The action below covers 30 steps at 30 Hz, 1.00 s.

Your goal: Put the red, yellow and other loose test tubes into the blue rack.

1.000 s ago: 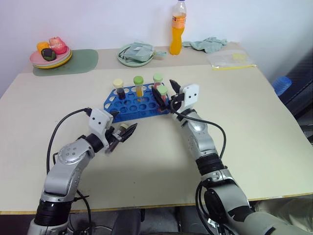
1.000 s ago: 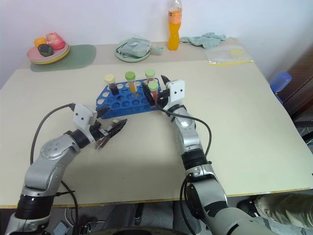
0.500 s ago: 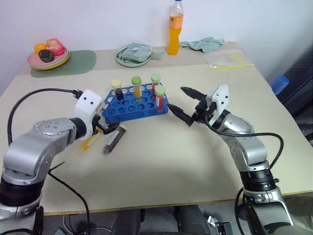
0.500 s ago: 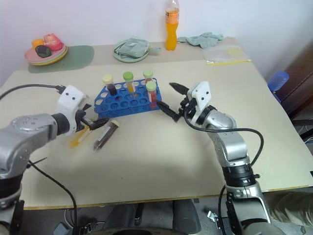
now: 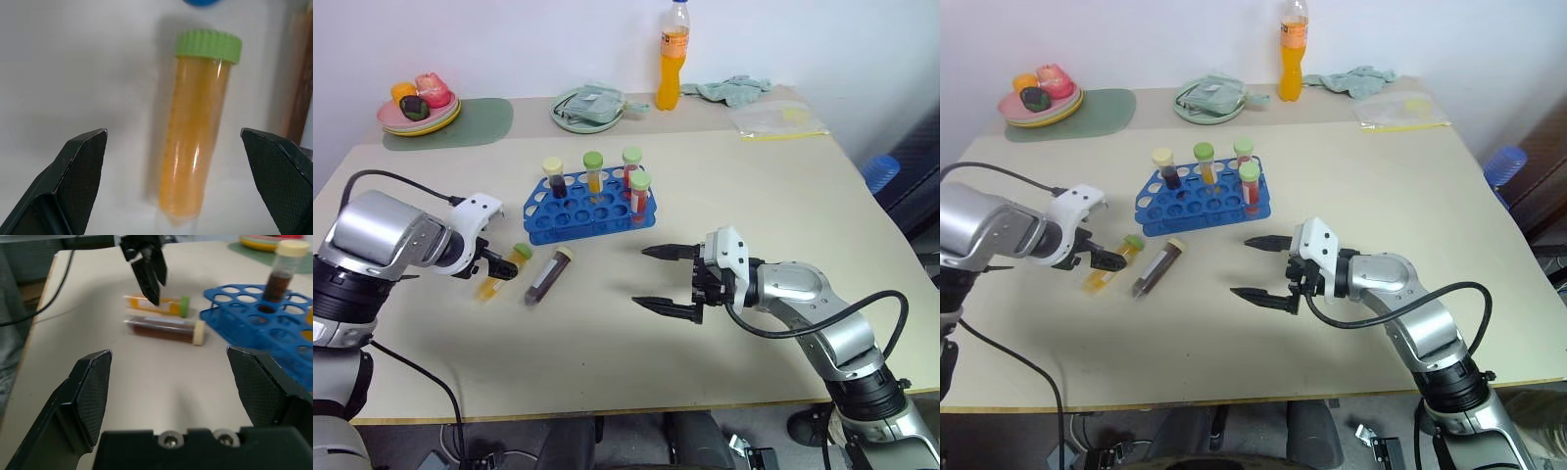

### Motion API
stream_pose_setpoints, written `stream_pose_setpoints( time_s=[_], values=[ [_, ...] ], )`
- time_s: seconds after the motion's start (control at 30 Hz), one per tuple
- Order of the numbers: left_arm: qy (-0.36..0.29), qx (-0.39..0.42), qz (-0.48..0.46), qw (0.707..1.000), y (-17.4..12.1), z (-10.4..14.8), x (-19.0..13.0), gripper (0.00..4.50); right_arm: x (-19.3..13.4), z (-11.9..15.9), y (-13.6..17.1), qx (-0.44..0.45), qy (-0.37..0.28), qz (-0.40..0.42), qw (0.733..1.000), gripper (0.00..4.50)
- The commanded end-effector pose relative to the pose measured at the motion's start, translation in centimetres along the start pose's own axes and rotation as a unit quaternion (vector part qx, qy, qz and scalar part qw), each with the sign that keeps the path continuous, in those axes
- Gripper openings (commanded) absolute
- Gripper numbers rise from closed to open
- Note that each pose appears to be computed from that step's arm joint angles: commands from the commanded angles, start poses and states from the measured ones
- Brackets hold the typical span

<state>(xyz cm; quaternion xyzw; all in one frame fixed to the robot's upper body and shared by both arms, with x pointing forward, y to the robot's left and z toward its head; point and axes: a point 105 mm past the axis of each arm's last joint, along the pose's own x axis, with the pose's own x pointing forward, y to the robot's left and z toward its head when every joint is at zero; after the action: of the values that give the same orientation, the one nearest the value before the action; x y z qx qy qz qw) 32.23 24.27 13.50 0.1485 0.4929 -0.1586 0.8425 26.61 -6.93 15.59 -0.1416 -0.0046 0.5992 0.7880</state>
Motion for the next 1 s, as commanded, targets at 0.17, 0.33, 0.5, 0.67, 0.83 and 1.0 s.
stream_pose_setpoints(
  time_s=[0.17,0.33,0.5,0.67,0.83,1.0],
  values=[
    [0.009,0.026,0.020,0.999,0.7,0.6,0.4,3.20,-0.2,1.0,0.4,-0.020,-0.012,-0.018,1.000,4.20],
    [0.001,0.030,0.027,0.999,1.2,0.7,-0.1,0.81,0.0,1.0,0.6,-0.020,-0.013,-0.022,0.999,4.20],
    [-0.274,0.050,0.088,0.956,3.4,6.2,-5.1,0.78,-0.5,1.0,0.3,-0.017,-0.012,-0.044,0.999,4.20],
    [-0.546,0.050,0.087,0.832,-0.3,8.8,-10.5,0.78,-1.7,-0.3,-1.1,0.007,-0.007,-0.115,0.993,4.20],
    [-0.625,0.114,0.033,0.772,-10.1,10.5,-8.4,0.78,-1.6,-1.1,-2.0,0.024,-0.017,-0.152,0.988,4.20],
    [-0.661,0.081,0.083,0.742,-13.3,11.9,-5.2,0.78,-0.9,-1.0,-2.3,0.019,-0.026,-0.157,0.987,4.20]
  ],
)
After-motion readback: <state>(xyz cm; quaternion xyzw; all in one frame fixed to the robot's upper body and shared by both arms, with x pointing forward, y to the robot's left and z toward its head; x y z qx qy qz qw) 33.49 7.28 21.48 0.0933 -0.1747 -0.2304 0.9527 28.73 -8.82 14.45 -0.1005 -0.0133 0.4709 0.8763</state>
